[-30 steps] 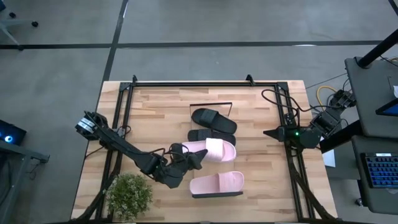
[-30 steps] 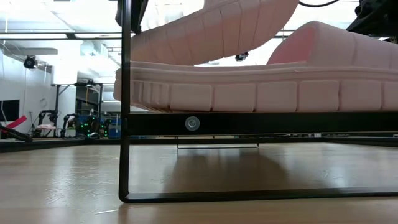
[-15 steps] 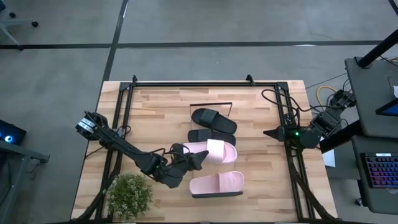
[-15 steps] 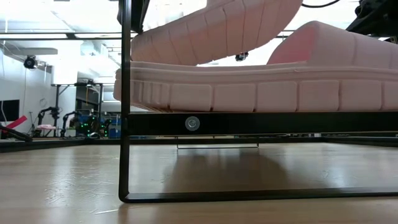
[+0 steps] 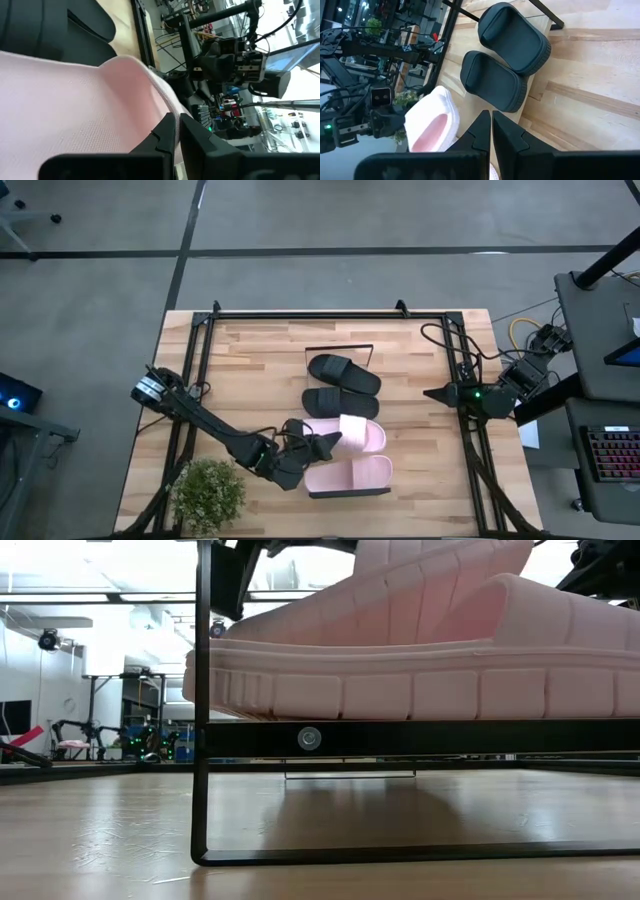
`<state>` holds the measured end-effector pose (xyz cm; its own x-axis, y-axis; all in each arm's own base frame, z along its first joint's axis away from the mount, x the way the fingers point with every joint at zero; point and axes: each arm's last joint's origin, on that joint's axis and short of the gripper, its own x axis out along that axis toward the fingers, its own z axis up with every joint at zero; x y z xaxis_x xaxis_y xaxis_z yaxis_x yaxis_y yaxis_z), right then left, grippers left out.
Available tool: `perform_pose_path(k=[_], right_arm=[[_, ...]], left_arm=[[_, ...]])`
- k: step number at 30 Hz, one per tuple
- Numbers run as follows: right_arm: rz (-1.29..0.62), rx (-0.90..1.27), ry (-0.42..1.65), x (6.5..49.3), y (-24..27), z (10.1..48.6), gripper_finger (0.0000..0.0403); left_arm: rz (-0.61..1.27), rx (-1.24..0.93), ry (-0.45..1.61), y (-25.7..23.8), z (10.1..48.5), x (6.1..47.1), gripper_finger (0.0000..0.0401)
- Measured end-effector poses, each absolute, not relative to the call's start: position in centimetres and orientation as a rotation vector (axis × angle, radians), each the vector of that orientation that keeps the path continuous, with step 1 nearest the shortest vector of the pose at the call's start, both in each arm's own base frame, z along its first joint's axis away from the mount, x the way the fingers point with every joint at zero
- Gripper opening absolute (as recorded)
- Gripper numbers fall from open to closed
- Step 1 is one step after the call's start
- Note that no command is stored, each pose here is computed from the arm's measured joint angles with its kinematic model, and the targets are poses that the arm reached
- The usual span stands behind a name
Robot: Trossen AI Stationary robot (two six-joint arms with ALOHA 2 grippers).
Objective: Pick and place slides into the shelf
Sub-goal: Put the pink slide on the shelf
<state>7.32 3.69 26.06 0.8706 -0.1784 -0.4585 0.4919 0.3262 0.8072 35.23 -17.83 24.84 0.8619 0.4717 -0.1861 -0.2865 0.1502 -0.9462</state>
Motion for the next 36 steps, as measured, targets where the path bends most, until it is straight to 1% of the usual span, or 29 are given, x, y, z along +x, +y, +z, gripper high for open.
perform_pose_path(k=[15,23,31,36], right_arm=[[-0.448,1.152,0.313,7.5,3.8,26.0,0.0008],[-0.449,1.146,0.316,7.5,3.9,26.0,0.0008],[-0.449,1.145,0.316,7.5,3.9,26.0,0.0008],[-0.448,1.148,0.314,7.5,3.9,26.0,0.0008]], left_arm=[[0.593,-1.281,-0.173,-16.4,24.0,36.2,0.0000],[0.570,-1.298,-0.133,-16.3,23.6,36.5,0.0000],[0.575,-1.297,-0.139,-16.3,23.6,36.5,0.0000],[0.598,-1.362,-0.140,-16.6,21.6,37.1,0.0000]])
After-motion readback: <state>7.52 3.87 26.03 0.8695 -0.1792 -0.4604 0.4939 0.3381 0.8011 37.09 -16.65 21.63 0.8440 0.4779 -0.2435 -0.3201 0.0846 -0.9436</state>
